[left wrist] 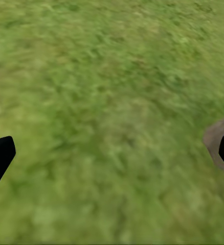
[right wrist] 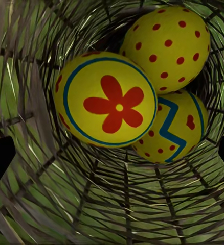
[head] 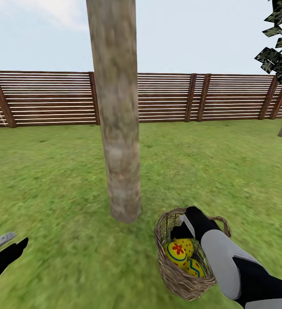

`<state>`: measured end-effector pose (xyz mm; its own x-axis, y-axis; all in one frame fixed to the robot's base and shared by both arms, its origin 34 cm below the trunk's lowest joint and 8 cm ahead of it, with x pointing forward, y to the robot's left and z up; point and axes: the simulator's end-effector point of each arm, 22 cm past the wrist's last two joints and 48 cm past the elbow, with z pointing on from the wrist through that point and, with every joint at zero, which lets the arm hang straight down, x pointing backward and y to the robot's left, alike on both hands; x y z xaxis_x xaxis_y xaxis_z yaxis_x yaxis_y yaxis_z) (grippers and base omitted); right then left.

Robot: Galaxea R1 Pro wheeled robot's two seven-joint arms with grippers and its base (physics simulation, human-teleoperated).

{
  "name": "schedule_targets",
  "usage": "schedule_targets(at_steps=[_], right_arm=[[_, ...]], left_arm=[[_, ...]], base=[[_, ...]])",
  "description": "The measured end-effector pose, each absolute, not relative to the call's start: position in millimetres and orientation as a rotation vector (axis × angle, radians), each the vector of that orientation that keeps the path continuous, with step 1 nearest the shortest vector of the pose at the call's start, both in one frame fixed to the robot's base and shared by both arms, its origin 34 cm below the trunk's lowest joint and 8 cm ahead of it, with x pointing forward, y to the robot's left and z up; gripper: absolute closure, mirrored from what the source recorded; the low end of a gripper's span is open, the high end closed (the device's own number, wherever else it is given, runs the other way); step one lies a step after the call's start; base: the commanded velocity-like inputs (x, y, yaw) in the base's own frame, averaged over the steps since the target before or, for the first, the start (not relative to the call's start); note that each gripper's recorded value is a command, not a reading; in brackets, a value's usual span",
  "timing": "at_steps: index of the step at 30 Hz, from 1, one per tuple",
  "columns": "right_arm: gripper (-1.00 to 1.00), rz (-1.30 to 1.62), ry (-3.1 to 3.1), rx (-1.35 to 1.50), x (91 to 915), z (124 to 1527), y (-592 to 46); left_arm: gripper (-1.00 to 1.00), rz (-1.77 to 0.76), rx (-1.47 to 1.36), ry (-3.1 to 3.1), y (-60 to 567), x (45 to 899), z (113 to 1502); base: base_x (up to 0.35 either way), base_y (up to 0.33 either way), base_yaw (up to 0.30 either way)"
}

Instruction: Take the three Easter eggs out of the wicker basket on the lawn in the garden, then place them on the lawn next to a single tree (choose any tree) so that all three eggs are next to the same tree and none are left in the basket.

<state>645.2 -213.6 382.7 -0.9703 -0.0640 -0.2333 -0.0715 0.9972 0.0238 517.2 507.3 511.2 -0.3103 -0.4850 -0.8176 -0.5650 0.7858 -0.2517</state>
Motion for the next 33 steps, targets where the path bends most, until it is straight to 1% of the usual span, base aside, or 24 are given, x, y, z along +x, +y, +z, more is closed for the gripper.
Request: schedule_targets(at_steps=[19,33], right_arm=[[-1.00,0.041,2.905,-0.106,645.2,382.6,-212.9],[-1.00,0.048,2.957,-0.111,637.6,353.4,-210.1]], left_arm=[[-1.00,0.097,-0.790,1.963,507.5,517.1,511.6],[-1.00,0.118,-0.794,2.009,507.7,516.8,489.2]], base=[[0.006,0.000,0.000],[0.000,0.000,0.000]])
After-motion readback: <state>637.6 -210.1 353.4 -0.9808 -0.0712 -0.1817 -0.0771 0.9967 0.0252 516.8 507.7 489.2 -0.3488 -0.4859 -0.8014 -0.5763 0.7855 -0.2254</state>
